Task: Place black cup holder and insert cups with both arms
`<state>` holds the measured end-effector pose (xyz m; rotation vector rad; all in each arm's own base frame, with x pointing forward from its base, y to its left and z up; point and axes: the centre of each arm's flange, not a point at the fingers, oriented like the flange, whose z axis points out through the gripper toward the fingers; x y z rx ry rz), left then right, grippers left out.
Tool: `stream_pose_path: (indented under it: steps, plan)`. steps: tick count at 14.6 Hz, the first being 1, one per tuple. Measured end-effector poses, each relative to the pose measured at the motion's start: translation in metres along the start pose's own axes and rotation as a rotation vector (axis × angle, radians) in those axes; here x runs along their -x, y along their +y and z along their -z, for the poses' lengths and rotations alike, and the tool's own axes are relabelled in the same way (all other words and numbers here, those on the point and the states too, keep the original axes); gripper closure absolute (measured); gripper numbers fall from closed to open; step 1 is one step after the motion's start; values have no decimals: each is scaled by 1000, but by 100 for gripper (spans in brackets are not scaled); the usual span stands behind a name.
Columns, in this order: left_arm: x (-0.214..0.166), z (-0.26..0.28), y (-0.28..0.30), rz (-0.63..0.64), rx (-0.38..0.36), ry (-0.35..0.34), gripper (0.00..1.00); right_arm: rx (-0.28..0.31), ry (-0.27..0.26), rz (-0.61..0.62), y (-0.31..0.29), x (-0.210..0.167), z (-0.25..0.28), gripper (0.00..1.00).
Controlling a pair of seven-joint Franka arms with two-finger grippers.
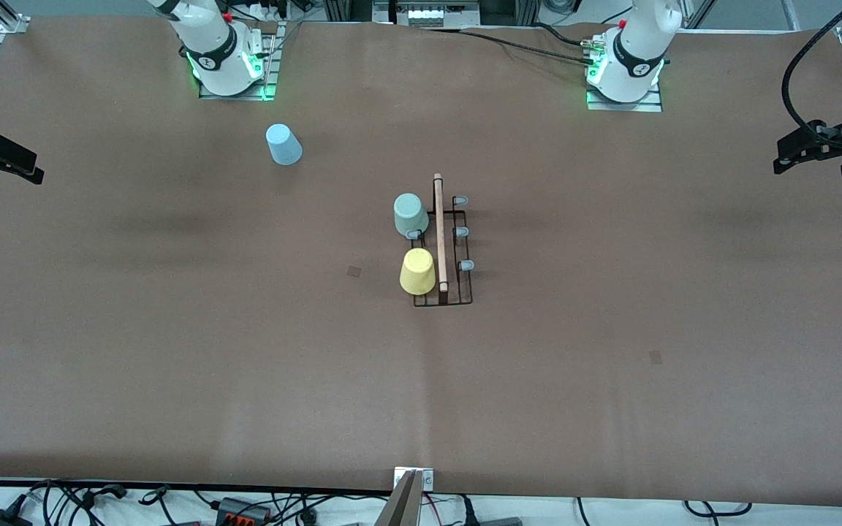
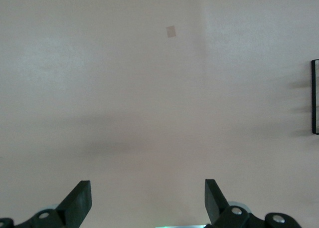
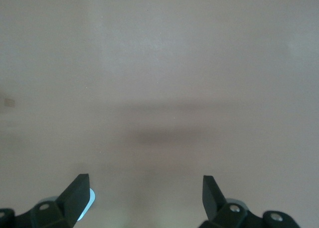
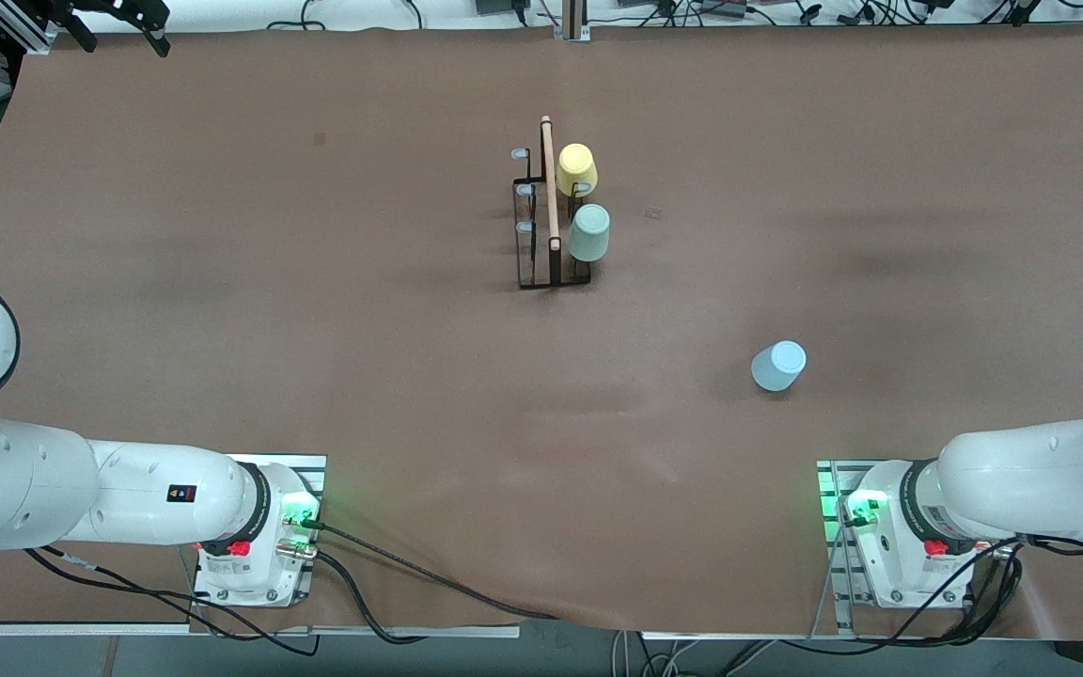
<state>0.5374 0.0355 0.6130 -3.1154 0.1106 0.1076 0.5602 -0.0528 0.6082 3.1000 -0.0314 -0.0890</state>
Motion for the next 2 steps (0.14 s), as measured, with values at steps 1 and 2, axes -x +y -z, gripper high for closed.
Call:
stream_pose_path:
  steps: [1,2]
  plan:
    - [0,0,0,0,0,0,0,0,-3,0,0,-1,-1,0]
    - [0,0,0,0,0,0,0,0,-4,0,0,-1,-2,0]
